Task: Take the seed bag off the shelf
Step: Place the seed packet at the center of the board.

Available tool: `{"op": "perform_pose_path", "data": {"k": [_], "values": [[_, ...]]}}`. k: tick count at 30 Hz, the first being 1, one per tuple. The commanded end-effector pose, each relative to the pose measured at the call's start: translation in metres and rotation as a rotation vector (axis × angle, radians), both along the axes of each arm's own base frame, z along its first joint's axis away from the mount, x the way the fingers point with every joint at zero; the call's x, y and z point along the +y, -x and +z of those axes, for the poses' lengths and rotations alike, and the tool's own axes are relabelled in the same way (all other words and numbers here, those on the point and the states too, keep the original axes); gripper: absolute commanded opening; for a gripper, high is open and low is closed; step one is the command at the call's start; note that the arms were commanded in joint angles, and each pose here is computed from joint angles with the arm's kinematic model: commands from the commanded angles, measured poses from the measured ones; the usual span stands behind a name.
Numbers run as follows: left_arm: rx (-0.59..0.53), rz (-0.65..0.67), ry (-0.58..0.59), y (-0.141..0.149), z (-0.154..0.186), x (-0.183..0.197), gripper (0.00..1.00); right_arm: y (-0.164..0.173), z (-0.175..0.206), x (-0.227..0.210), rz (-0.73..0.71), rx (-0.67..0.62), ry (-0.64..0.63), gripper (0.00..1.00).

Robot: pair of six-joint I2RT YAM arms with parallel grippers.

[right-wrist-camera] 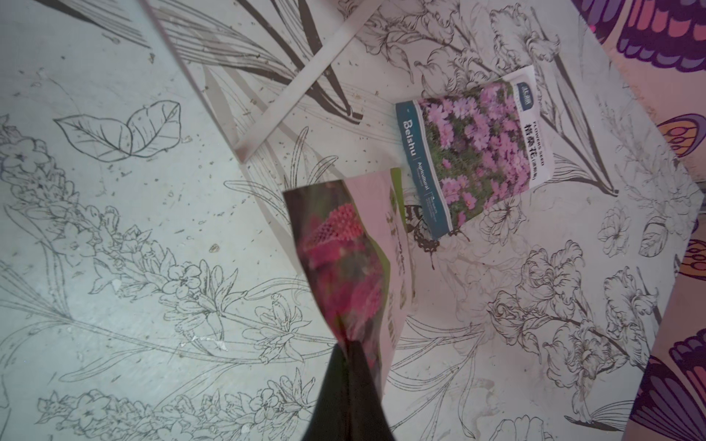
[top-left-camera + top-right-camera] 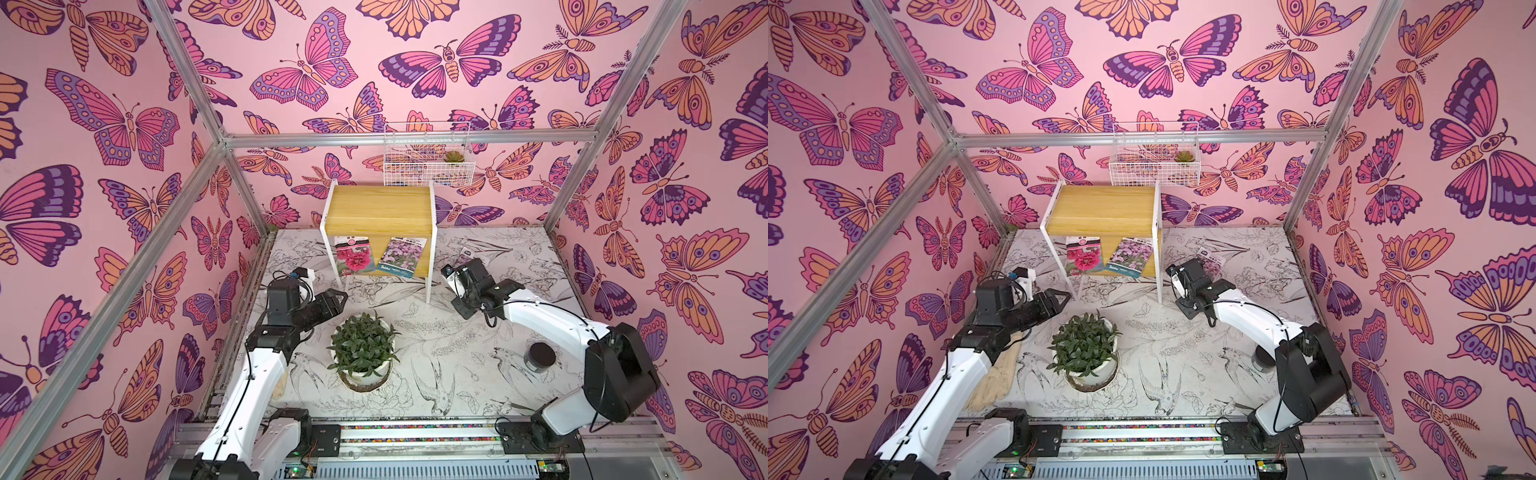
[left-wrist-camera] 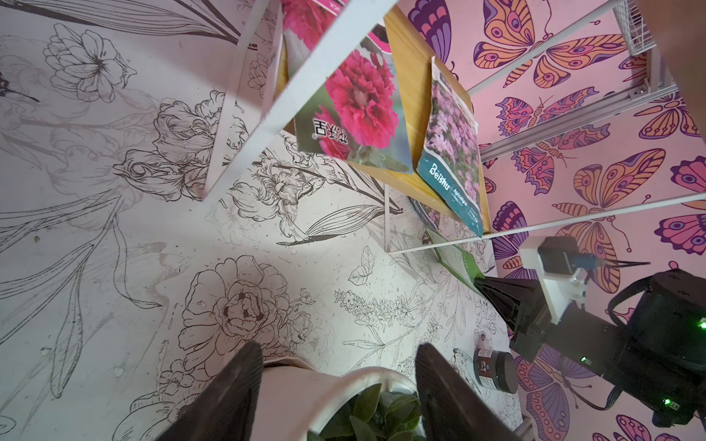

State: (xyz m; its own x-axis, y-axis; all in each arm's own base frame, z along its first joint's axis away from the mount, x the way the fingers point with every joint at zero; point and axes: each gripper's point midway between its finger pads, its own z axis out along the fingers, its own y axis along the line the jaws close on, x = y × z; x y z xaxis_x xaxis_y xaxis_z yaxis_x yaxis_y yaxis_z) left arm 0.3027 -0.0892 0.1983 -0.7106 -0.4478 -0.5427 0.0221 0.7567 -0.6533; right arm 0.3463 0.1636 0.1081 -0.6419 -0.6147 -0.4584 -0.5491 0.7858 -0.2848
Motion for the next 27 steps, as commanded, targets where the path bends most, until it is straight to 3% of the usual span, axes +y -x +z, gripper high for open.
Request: {"op": "perform_pose_path", "data": {"k": [1, 5, 9, 11, 14, 19, 22, 24, 27], "values": [[-0.004, -0.009, -0.009, 0.002, -0.004, 0.000, 0.67, 0.018, -0.019, 0.001, -0.001, 0.105, -0.027, 0.00], [-0.016, 0.002, -0.015, 0.003, -0.001, 0.002, 0.67, 0.032, -0.019, 0.003, 0.002, 0.163, -0.058, 0.29], [-0.015, 0.008, -0.016, 0.001, -0.001, 0.002, 0.67, 0.042, -0.008, 0.008, 0.004, 0.172, -0.120, 0.43], [-0.012, 0.006, -0.013, 0.001, -0.002, 0.002, 0.67, 0.046, 0.004, 0.012, 0.016, 0.156, -0.159, 0.44], [-0.015, 0.004, -0.017, 0.000, -0.001, 0.002, 0.67, 0.056, 0.050, 0.018, 0.040, 0.058, -0.231, 0.40], [-0.021, 0.000, -0.021, -0.001, 0.001, 0.002, 0.67, 0.108, 0.206, 0.068, 0.282, -0.310, -0.361, 0.47], [-0.024, -0.003, -0.021, -0.004, 0.005, 0.001, 0.67, 0.123, 0.275, 0.109, 0.428, -0.420, -0.458, 0.50], [-0.025, 0.007, -0.027, -0.007, 0.005, 0.003, 0.67, 0.107, 0.281, 0.136, 0.476, -0.428, -0.421, 0.49], [-0.024, 0.011, -0.031, -0.006, 0.007, 0.004, 0.68, 0.075, 0.258, 0.183, 0.531, -0.389, -0.313, 0.42]]}}
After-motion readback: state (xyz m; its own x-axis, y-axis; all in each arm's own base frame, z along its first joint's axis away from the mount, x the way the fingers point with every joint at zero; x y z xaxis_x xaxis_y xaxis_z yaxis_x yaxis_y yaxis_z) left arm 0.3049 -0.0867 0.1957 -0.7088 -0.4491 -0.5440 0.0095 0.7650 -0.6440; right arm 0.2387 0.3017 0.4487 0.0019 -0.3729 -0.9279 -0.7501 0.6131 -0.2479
